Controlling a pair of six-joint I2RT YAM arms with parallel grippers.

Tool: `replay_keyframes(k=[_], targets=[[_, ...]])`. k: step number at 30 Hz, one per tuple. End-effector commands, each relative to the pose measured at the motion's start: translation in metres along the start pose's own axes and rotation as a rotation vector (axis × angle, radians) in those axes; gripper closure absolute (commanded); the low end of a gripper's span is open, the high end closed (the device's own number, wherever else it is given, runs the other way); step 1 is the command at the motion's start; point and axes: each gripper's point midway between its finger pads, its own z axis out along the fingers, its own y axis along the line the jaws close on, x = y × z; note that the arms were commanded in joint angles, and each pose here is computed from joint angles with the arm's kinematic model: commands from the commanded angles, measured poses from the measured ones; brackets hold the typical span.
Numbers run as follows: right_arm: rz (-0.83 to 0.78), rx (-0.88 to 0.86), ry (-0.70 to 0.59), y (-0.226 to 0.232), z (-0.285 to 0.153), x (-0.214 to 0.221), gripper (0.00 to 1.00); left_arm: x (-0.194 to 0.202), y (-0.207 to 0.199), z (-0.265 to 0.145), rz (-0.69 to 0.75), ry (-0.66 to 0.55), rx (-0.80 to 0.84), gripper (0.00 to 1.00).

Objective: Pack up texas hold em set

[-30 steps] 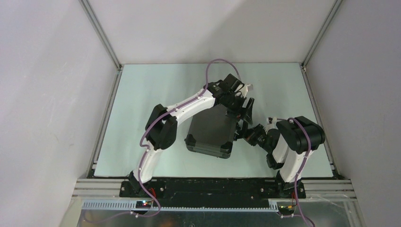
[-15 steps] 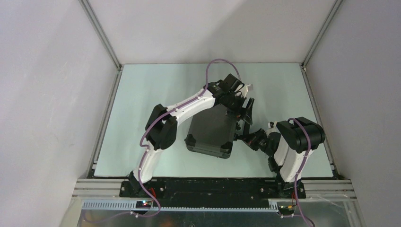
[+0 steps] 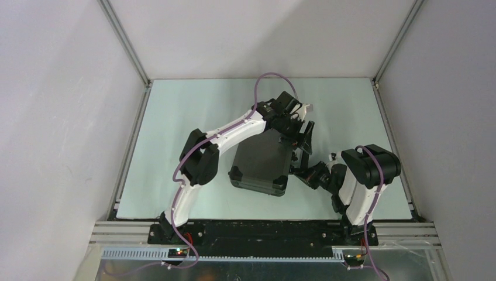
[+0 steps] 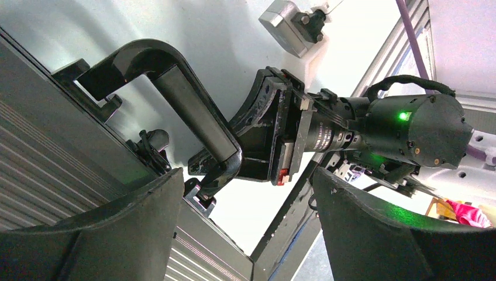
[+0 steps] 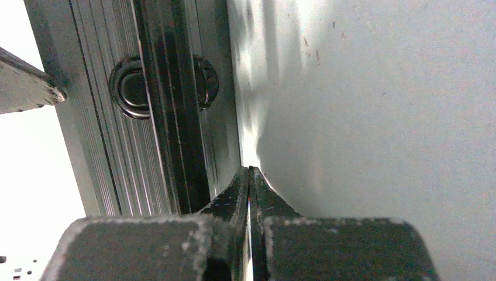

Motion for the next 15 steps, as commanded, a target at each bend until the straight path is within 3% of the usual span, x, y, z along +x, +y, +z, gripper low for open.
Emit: replay_keyframes(k=[1, 15], targets=[[0.084, 0.064, 0.102, -0.016, -0.035, 0.041, 1.00, -0.021, -0.025, -0.039, 0.073, -0.093, 0.025, 0.14], [0.088, 0.192, 0.261, -0.042, -0.042, 0.084, 1.00, -0.020, -0.026, -0.054, 0.075, -0.110, 0.021, 0.14]])
